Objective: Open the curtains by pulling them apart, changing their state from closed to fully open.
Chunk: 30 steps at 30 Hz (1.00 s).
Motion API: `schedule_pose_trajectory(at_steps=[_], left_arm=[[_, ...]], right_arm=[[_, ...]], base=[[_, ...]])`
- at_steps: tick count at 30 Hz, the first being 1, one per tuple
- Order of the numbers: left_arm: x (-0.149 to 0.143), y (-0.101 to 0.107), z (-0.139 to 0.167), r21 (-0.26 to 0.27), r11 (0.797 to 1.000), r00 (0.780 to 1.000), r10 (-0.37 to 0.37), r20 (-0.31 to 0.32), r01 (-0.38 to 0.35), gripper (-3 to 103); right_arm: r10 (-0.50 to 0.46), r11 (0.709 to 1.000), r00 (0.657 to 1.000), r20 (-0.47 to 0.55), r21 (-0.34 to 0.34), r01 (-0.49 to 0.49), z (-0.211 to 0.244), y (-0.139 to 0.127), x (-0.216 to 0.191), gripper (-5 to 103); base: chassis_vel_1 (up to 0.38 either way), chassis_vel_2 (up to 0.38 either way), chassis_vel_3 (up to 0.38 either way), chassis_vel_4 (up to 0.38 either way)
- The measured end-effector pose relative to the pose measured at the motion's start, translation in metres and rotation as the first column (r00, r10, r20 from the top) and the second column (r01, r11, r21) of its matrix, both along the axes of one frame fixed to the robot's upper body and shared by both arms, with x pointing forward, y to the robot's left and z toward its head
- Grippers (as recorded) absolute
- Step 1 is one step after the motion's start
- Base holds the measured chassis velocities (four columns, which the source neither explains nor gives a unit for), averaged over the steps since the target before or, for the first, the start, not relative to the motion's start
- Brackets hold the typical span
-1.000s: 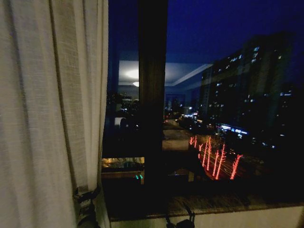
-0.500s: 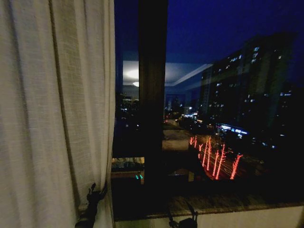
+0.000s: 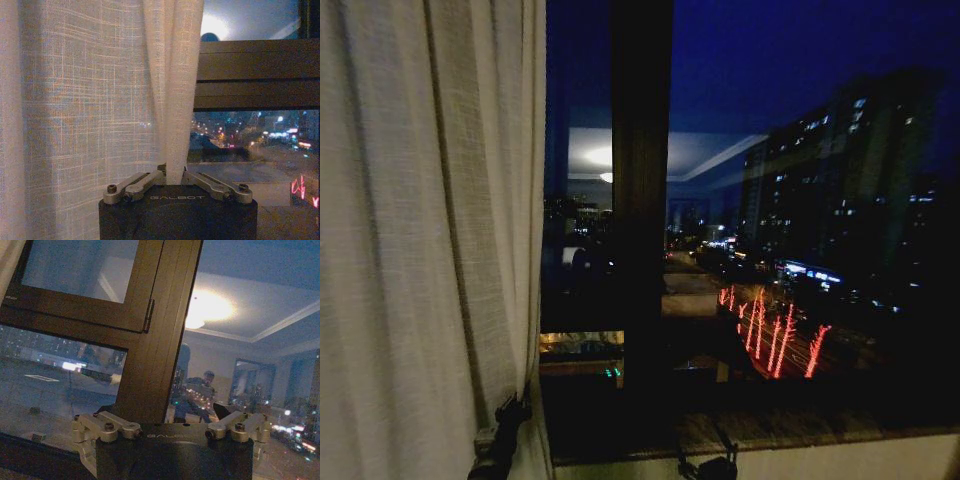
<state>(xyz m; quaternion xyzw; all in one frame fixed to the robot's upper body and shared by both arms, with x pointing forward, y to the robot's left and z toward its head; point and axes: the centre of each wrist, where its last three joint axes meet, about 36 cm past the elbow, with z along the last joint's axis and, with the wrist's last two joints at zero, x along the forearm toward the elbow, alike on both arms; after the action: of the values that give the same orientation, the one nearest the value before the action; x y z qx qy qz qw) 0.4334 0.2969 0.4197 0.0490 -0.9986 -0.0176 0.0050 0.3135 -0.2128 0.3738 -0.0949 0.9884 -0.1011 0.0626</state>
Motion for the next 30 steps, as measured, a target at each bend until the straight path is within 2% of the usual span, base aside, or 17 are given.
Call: schedule_pose_trajectory(at_steps=[9, 11, 13, 16, 19, 30], left_arm=[[-0.001, 0.001, -0.001, -0.005, 1.000, 1.000, -0.013, -0.005, 0.013, 0], [-0.002, 0.002, -0.001, -0.011, 0.999, 0.999, -0.035, -0.004, 0.035, 0], [-0.005, 0.004, 0.000, -0.041, 0.994, 0.995, -0.097, -0.001, 0.097, 0], [-0.008, 0.006, -0.001, -0.067, 0.988, 0.990, -0.141, 0.003, 0.140, 0], [-0.015, 0.007, 0.001, -0.067, 0.983, 0.985, -0.172, 0.006, 0.172, 0], [-0.028, 0.008, 0.005, -0.042, 0.990, 0.991, -0.136, -0.017, 0.135, 0]], right_arm=[[0.006, 1.000, 1.000, -0.005, 0.009, -0.006, 0.001, 0.003, 0.001, 100], [0.017, 0.999, 1.000, -0.014, 0.034, -0.017, 0.000, 0.006, 0.000, 100], [0.045, 0.996, 0.999, -0.028, 0.085, -0.042, -0.005, 0.013, -0.004, 100], [0.058, 0.994, 0.998, -0.034, 0.098, -0.055, -0.008, 0.014, -0.006, 100], [0.062, 0.993, 0.998, -0.033, 0.099, -0.058, -0.009, 0.014, -0.006, 100], [0.100, 0.992, 0.994, -0.035, 0.084, -0.097, -0.004, 0.020, -0.016, 100]], base=[[0.000, 0.000, 0.000, 0.000], [0.000, 0.000, 0.000, 0.000], [0.000, 0.000, 0.000, 0.000], [0.000, 0.000, 0.000, 0.000], [0.000, 0.000, 0.000, 0.000], [0.000, 0.000, 0.000, 0.000]])
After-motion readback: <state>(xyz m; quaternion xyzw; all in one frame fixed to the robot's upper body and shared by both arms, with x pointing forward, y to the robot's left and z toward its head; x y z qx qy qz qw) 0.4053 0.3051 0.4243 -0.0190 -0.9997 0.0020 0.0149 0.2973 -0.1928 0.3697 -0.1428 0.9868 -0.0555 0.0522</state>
